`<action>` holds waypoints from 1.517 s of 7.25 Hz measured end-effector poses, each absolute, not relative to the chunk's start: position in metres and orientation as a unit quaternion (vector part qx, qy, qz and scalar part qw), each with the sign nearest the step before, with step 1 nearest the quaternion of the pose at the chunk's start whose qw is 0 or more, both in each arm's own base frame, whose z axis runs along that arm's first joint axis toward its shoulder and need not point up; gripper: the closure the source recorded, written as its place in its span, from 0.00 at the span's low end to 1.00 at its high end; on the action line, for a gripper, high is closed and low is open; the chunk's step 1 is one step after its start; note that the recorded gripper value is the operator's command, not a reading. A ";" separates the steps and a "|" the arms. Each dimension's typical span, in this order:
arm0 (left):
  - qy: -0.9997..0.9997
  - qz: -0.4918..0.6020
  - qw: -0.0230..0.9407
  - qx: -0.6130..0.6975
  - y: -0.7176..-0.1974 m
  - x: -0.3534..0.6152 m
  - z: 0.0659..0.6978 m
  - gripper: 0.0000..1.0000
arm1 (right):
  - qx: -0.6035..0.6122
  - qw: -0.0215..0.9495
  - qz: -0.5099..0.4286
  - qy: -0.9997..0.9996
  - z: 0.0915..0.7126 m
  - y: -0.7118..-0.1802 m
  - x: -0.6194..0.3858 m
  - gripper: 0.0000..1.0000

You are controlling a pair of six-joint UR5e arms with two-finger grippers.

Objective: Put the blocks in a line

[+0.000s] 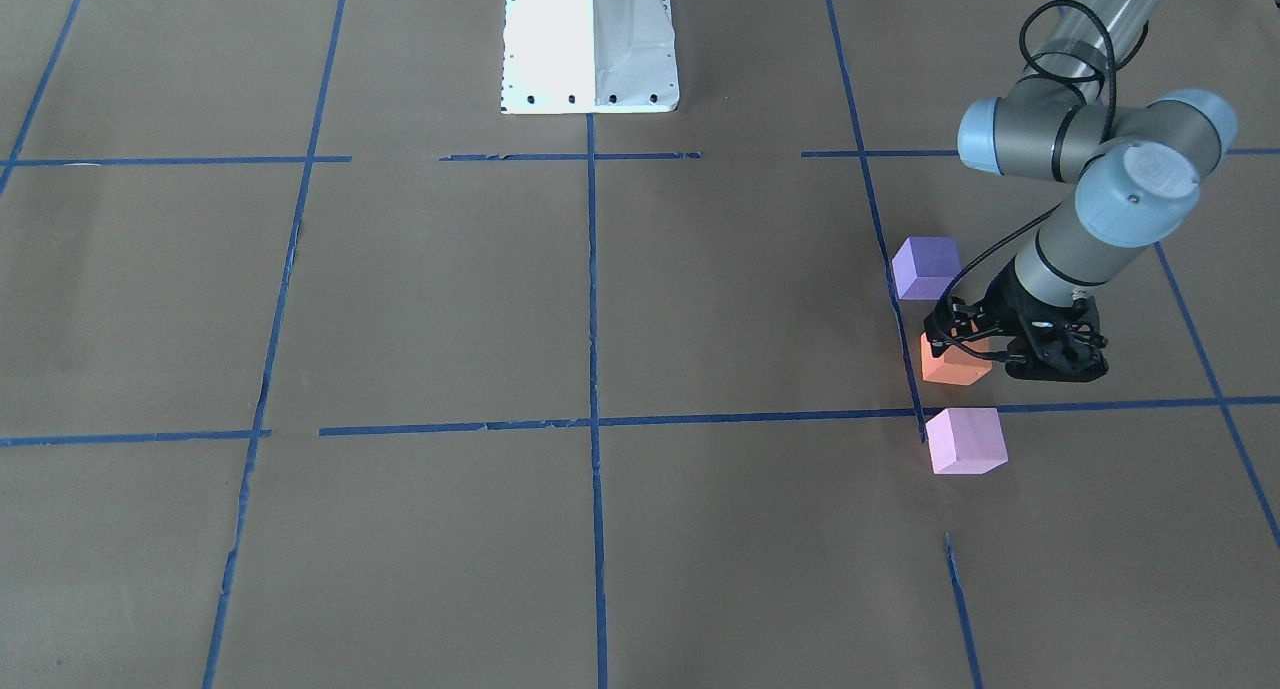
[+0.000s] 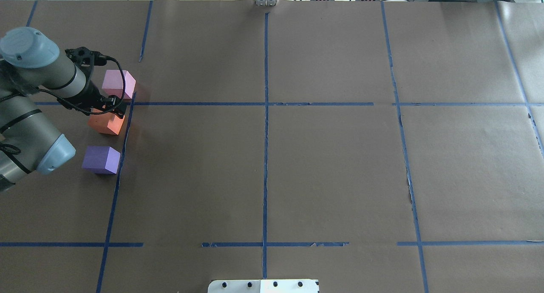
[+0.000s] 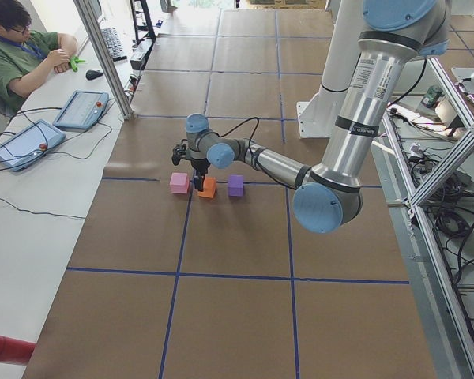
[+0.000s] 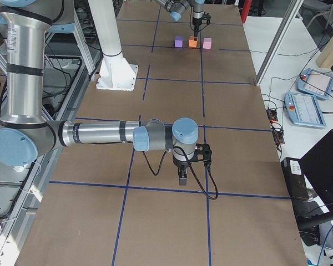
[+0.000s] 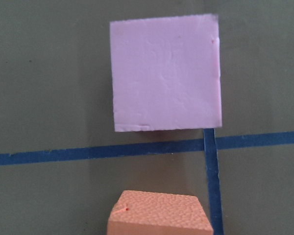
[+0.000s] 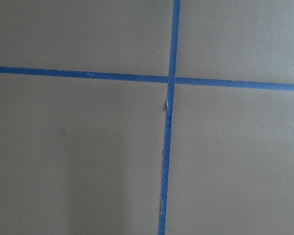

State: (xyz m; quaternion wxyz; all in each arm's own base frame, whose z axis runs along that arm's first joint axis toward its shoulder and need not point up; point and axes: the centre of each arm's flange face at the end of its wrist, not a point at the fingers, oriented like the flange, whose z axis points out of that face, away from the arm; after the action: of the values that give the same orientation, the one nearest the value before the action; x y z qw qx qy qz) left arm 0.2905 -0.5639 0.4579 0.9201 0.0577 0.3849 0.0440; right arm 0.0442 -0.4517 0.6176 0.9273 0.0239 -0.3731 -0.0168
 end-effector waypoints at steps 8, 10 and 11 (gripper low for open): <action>0.357 0.066 0.930 0.055 -0.536 -0.035 0.667 0.00 | 0.024 0.927 -0.017 -0.373 0.618 -0.452 0.044 0.00; 0.357 0.061 0.931 0.042 -0.536 -0.037 0.667 0.00 | 0.024 0.927 -0.017 -0.373 0.618 -0.452 0.044 0.00; 0.355 0.061 0.932 0.042 -0.536 -0.038 0.666 0.00 | 0.024 0.927 -0.017 -0.373 0.618 -0.452 0.044 0.00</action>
State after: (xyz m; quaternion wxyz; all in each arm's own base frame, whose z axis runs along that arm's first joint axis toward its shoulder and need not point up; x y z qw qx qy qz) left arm -0.0376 -0.5360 0.6660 0.9317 0.0423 0.3555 0.0612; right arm 0.0442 -0.4517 0.6177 0.9274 0.0238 -0.3731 -0.0167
